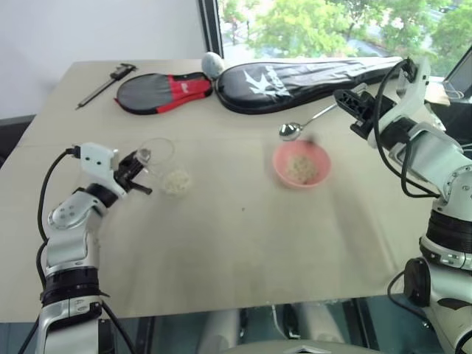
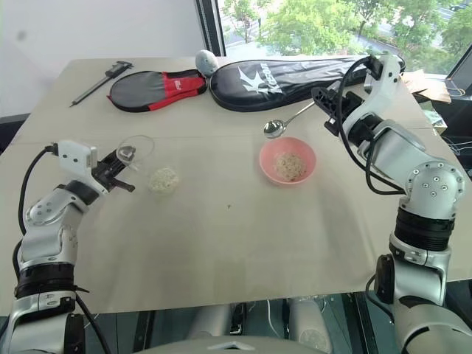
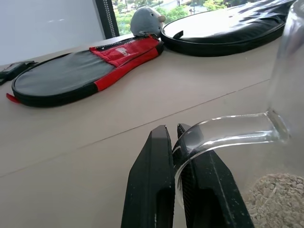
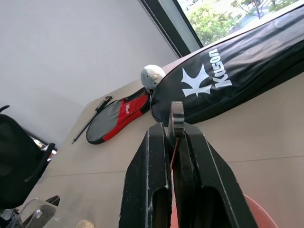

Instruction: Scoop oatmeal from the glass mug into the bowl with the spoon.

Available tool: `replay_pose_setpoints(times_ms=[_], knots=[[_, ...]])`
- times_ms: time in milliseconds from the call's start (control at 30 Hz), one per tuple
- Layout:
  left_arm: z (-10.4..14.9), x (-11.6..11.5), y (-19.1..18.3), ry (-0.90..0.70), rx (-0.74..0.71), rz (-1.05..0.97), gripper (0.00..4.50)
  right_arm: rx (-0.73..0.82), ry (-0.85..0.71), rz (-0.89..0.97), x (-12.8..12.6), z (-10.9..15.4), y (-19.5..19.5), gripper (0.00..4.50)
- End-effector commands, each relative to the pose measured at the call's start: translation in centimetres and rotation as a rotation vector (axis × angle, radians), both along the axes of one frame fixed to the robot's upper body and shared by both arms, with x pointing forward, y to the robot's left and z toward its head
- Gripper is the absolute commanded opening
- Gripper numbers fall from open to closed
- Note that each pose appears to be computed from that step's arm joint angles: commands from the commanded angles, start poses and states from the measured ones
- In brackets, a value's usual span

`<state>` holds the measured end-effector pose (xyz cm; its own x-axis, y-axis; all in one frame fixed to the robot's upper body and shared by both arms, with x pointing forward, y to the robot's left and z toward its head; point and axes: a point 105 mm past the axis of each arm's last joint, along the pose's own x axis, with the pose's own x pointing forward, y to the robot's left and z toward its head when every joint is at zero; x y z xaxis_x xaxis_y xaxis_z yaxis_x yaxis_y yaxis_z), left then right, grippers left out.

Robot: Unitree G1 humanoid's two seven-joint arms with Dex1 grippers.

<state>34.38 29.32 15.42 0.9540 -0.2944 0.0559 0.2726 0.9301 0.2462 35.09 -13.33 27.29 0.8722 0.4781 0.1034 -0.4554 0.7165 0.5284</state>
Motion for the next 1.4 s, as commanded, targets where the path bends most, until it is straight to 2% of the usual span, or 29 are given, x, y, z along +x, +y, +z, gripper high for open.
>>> replay_pose_setpoints(times_ms=[33,200,367,567,700,833,1033,1100,1233,1400], knots=[[1.1,1.2,-3.8,-0.039,-0.021,-0.078,0.06,-0.054,-0.143,0.082,-1.2,2.9,1.8,0.00],[2.2,3.3,-9.4,-0.054,-0.058,-0.188,0.06,-0.082,-0.237,0.197,-1.8,5.3,4.8,0.00],[2.5,5.5,-13.6,-0.018,0.037,-0.278,0.06,-0.157,-0.316,0.290,-2.3,6.5,7.2,0.00],[3.9,6.6,-16.3,-0.050,0.081,-0.357,0.06,-0.440,-0.316,0.318,-1.5,3.0,8.7,0.00],[4.1,6.6,-16.6,-0.072,0.116,-0.374,0.06,-0.550,-0.317,0.339,-1.2,1.5,9.1,0.00],[5.2,6.6,-17.6,-0.129,0.171,-0.395,0.06,-0.777,-0.354,0.350,-0.7,-1.4,10.2,0.00],[6.2,6.5,-18.5,-0.173,0.198,-0.414,0.06,-0.795,-0.311,0.439,-1.4,-3.7,11.6,0.00],[6.2,6.5,-18.4,-0.174,0.200,-0.409,0.06,-0.755,-0.269,0.462,-1.6,-4.2,11.8,0.00],[5.8,6.6,-18.0,-0.174,0.218,-0.393,0.06,-0.592,-0.180,0.424,-1.1,-2.9,11.6,0.00],[5.2,6.5,-18.1,-0.177,0.199,-0.396,0.06,-0.484,-0.145,0.355,0.0,-0.8,10.4,0.00]])
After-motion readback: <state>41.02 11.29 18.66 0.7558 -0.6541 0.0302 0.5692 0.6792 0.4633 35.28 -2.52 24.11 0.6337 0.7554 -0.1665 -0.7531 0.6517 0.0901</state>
